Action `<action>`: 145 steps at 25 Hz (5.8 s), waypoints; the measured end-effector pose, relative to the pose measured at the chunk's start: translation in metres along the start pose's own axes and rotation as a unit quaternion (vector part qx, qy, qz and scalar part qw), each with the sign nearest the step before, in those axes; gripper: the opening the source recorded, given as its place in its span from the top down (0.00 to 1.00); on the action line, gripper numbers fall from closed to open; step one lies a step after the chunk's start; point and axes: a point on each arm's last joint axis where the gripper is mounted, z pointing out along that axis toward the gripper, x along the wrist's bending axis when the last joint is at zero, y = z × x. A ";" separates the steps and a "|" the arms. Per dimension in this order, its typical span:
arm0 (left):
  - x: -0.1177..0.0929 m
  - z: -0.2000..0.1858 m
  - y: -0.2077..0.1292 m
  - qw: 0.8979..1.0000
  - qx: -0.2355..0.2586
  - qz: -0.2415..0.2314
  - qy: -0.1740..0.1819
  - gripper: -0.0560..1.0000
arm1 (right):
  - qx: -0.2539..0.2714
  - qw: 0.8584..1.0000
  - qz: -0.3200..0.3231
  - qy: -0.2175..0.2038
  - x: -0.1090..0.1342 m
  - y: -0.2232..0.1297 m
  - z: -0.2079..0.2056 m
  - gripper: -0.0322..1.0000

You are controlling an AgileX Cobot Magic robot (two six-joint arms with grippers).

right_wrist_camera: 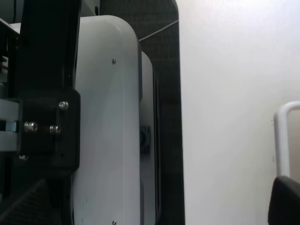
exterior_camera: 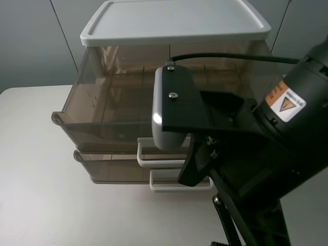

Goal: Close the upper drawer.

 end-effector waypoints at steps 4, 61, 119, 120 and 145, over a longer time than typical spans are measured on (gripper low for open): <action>0.000 0.000 0.000 1.000 0.000 0.000 0.000 0.25 | 0.013 1.000 -0.013 -0.003 0.002 -0.003 0.004 0.29; 0.000 0.000 0.000 1.000 0.000 0.000 0.000 0.25 | -0.033 0.963 -0.068 -0.260 -0.039 0.007 -0.004 0.29; 0.000 0.000 0.000 1.000 0.000 0.000 0.000 0.25 | -0.050 0.966 -0.015 -0.252 -0.068 0.014 0.015 0.29; 0.000 0.000 0.000 1.000 0.000 0.000 0.000 0.25 | -0.049 0.965 -0.021 -0.256 -0.069 0.014 0.015 0.29; 0.000 0.000 0.000 1.000 0.000 0.003 0.000 0.25 | -0.062 0.951 -0.017 -0.302 -0.098 0.009 0.012 0.29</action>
